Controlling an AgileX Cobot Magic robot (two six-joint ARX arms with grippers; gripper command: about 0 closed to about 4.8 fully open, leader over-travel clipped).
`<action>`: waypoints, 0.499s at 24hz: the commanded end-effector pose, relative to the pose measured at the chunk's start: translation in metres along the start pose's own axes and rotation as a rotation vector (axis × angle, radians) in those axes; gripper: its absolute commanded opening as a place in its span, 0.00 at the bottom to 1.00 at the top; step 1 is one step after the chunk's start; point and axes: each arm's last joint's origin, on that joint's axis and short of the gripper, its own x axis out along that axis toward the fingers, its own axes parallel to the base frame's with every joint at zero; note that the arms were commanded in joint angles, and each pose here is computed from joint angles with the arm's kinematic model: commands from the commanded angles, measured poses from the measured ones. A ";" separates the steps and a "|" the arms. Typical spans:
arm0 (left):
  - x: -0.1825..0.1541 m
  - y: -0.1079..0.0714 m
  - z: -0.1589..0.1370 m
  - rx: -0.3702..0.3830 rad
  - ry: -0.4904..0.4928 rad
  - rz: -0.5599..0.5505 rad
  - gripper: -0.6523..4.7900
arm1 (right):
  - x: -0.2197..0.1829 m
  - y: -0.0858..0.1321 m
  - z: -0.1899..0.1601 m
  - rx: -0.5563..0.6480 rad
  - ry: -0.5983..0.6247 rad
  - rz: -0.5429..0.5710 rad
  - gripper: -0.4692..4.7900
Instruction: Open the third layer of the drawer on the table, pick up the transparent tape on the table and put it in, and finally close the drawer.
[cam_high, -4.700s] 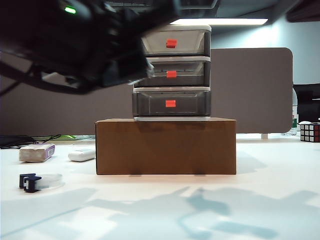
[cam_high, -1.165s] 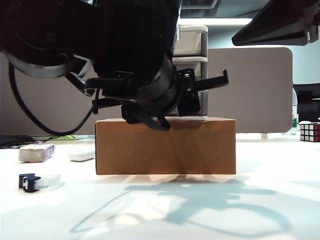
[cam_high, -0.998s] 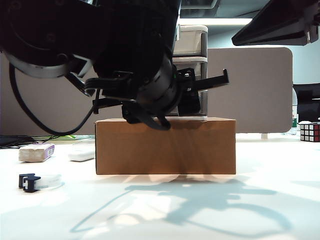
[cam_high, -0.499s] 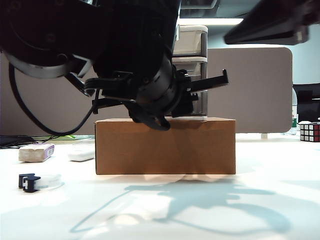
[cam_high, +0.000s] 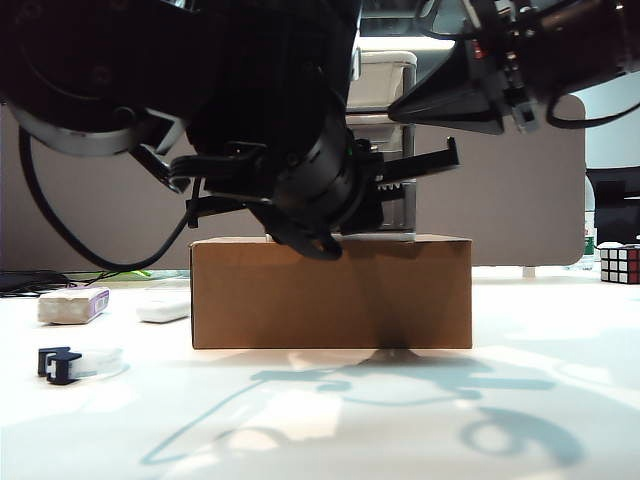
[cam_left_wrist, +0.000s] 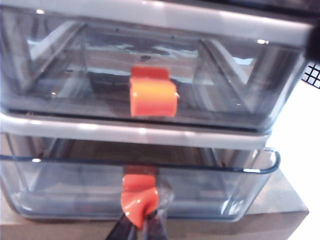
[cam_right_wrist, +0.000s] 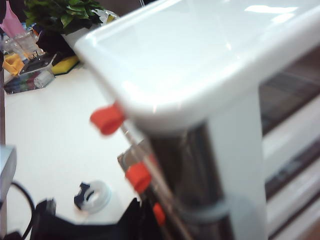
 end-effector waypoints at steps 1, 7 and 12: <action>-0.001 -0.001 0.001 0.002 0.000 0.000 0.11 | 0.005 -0.002 0.011 -0.016 -0.030 0.005 0.08; -0.009 -0.006 -0.002 0.018 -0.004 0.022 0.11 | 0.007 -0.003 0.016 -0.024 -0.041 -0.003 0.08; -0.026 -0.008 -0.013 0.042 0.014 -0.007 0.11 | 0.007 -0.004 0.016 -0.027 -0.042 -0.009 0.08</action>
